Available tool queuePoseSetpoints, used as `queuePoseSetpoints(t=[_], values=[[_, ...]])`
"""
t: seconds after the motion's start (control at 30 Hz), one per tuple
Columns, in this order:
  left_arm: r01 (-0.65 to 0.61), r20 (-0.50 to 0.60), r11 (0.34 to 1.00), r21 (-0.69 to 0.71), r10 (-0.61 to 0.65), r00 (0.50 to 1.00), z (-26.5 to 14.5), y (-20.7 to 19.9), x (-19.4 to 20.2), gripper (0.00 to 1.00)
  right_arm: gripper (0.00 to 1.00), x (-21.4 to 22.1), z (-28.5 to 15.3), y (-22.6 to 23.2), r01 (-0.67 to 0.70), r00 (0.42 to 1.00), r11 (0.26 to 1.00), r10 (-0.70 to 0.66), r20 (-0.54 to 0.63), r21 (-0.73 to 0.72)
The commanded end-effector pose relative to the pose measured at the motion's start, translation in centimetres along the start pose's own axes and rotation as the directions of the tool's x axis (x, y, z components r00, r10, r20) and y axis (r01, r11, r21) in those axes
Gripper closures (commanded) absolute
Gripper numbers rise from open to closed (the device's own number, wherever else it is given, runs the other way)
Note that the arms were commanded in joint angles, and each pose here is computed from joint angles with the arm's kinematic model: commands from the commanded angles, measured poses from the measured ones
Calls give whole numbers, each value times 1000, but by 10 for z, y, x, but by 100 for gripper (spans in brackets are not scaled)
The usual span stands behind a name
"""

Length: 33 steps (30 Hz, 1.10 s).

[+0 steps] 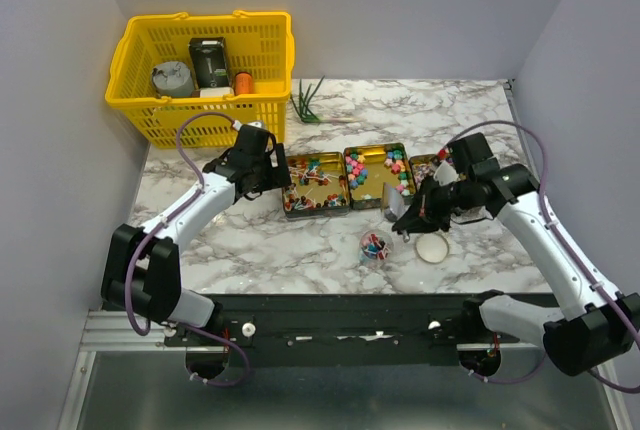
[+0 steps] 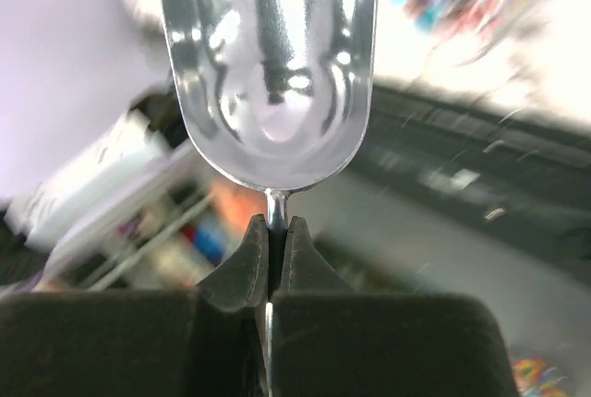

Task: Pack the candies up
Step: Place the spatula at the center of the board.

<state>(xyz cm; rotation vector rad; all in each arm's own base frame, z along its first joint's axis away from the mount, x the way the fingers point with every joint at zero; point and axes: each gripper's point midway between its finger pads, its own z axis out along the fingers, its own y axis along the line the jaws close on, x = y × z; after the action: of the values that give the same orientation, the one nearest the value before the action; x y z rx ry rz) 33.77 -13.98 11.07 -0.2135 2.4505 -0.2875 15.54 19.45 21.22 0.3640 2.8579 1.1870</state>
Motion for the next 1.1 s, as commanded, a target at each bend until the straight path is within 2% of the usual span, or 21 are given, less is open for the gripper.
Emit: queuePoseSetpoints(t=[0.0, 0.07, 0.1, 0.2, 0.4, 0.43, 0.47, 0.53, 0.63, 0.87, 0.93, 1.07], values=[[-3, 71, 1000, -8, 3, 997, -9, 2, -14, 1, 99, -76, -44, -55, 15, 920, 907, -178, 349, 422], [-1, 76, 1000, 4, 1, 997, -11, 1, -14, 1, 99, -107, -71, -67, -65, 850, 855, -224, 478, 515], [0, 86, 1000, 11, -1, 996, -12, 0, -16, 1, 99, -123, -90, -80, -130, 797, 801, -267, 542, 584], [-3, 95, 999, 33, 0, 996, -15, -4, -17, 1, 99, -154, -131, -106, -291, 694, 690, -325, 642, 663], [-23, 104, 996, 83, 15, 994, -19, -13, -20, 1, 99, -180, -193, -175, -527, 621, 462, -363, 694, 714], [-24, 104, 995, 93, 14, 995, -19, -14, -20, 1, 99, -175, -194, -198, -551, 642, 414, -346, 685, 725], [-23, 105, 995, 99, 12, 994, -20, -16, -20, 1, 99, -180, -198, -206, -573, 619, 407, -353, 701, 711], [-22, 101, 994, 107, 11, 995, -20, -17, -19, 1, 99, -174, -189, -235, -589, 644, 399, -294, 707, 703], [-22, 100, 994, 109, 11, 995, -19, -17, -18, 1, 99, -179, -174, -252, -613, 631, 459, -207, 748, 644], [-20, 80, 992, 121, 11, 997, -17, -20, -15, 1, 99, -185, -113, -275, -612, 687, 539, -1, 727, 579], [-20, 81, 993, 116, 11, 997, -17, -18, -14, 1, 99, -180, -97, -282, -612, 704, 544, 44, 709, 574], [-21, 84, 993, 114, 12, 996, -17, -18, -15, 1, 99, -170, -77, -299, -623, 733, 507, 113, 671, 595]])
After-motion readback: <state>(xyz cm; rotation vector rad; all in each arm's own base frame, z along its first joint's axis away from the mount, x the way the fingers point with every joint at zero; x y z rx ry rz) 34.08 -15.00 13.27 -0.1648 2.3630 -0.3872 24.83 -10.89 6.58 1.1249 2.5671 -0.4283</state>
